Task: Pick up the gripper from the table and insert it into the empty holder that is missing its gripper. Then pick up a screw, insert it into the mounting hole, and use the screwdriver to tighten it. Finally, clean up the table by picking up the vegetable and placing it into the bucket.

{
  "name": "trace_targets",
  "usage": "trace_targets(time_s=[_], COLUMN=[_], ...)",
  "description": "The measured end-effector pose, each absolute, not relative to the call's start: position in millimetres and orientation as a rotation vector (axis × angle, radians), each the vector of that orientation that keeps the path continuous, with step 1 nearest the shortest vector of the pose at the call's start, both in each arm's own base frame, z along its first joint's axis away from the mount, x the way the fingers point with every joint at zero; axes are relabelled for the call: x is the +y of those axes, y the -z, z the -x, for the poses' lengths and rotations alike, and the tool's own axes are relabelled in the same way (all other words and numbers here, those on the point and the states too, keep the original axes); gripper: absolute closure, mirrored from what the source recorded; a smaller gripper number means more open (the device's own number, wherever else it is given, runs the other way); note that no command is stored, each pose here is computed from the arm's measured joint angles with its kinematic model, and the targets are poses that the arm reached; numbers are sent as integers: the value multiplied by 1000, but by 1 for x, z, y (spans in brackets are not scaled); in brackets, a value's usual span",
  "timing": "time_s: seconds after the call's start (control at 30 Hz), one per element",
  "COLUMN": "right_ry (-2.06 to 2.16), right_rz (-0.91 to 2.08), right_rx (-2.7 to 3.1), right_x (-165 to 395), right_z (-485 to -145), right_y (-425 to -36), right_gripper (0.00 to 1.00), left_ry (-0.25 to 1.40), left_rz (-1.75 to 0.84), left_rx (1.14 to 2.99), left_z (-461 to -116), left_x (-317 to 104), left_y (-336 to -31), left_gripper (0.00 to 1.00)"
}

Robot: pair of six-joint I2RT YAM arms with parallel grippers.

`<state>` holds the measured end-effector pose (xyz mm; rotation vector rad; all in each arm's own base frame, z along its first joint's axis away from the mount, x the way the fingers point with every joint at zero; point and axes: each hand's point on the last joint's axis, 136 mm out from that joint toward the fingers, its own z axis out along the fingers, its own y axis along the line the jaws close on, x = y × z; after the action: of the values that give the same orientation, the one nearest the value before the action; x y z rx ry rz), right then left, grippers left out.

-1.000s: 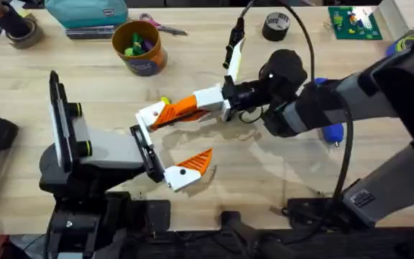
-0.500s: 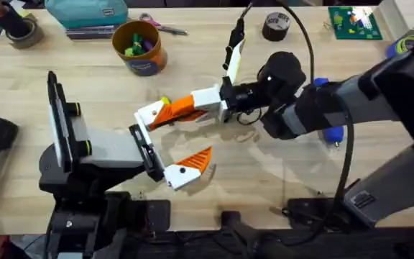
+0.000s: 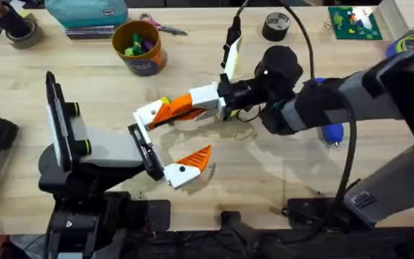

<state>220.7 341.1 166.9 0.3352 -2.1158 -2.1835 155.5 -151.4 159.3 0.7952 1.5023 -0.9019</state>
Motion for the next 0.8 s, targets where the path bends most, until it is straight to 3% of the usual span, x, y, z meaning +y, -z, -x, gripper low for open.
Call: trace_targets(time_s=[0.53, 0.73, 0.8], right_ry=[2184, 2181, 2185], right_rz=[-351, -367, -375], right_rx=[-2114, -2110, -2110], right_x=[341, 343, 344], right_z=[-220, -218, -218], right_y=[-168, -168, -168], right_gripper=[977, 92, 13], left_ry=[899, 914, 914], left_rz=[-798, -810, -811], left_rx=[1500, 1496, 1496], left_z=[-155, -153, -153], left_x=[-151, -153, -153], left_y=[-159, -159, -159], left_gripper=[15, 15, 16])
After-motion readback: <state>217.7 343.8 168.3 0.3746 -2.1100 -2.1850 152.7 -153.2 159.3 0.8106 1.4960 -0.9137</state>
